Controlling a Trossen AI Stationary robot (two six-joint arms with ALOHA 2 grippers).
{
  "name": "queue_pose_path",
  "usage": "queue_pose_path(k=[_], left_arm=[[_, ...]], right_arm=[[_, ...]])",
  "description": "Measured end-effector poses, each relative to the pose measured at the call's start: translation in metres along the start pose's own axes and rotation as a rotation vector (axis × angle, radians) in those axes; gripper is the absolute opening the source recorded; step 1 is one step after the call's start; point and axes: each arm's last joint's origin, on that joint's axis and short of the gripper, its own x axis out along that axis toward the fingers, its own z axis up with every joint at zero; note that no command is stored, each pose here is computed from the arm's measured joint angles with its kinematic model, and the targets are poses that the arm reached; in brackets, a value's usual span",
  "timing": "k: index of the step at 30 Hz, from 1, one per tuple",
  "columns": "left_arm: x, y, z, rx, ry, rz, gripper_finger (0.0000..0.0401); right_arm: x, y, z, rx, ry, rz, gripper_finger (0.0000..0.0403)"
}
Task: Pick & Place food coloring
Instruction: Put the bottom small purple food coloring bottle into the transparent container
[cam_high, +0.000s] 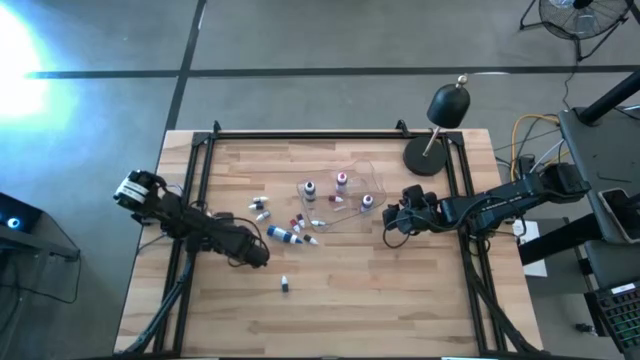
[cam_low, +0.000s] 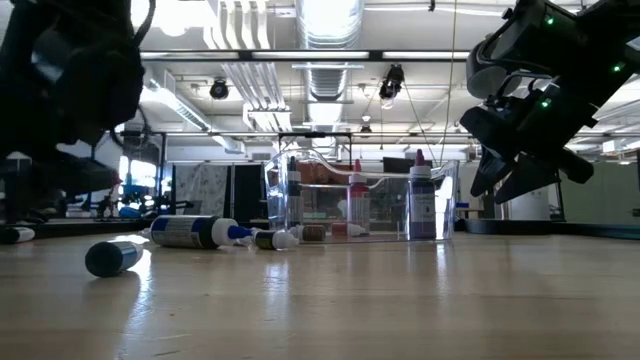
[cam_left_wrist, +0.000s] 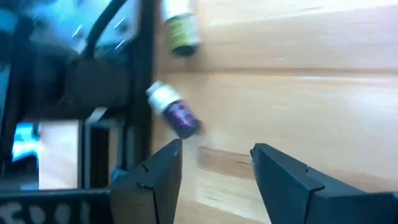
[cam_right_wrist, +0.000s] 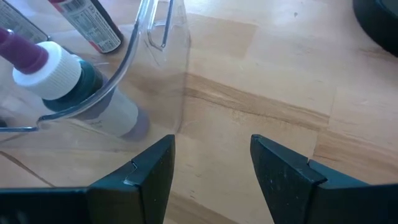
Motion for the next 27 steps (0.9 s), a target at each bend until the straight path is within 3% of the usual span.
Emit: queue_pose_path(k=[3,10,18,21,23,27], left_arm=[[-0.007,-0.001,0.002,0.09,-0.028,-0.009,0.017],[0.009,0.004,0.003,0.085,-0.027,0.039,0.017],[0.017,0.003,0.005,0.421,-0.003,0.028,0.017],[0.016,0.006,0.008,0.459,-0.001,0.07,0.017],[0.016,0.004,0.009,0.56,0.01,0.053,0.0169],[0.015,0.003,0.011,0.959,0.034,0.049,0.016]], right_arm=[[0.0,0.0,0.0,0.007,0.0,0.0,0.0203],[0.0,0.0,0.0,0.029,0.0,0.001,0.0203],[0.0,0.001,0.0,0.047,-0.001,0.004,0.0203],[0.0,0.001,0.0,0.05,-0.002,0.006,0.0203],[0.0,0.001,0.0,0.053,-0.003,0.011,0.0203],[0.0,0.002,0.0,0.055,-0.004,0.014,0.0203]])
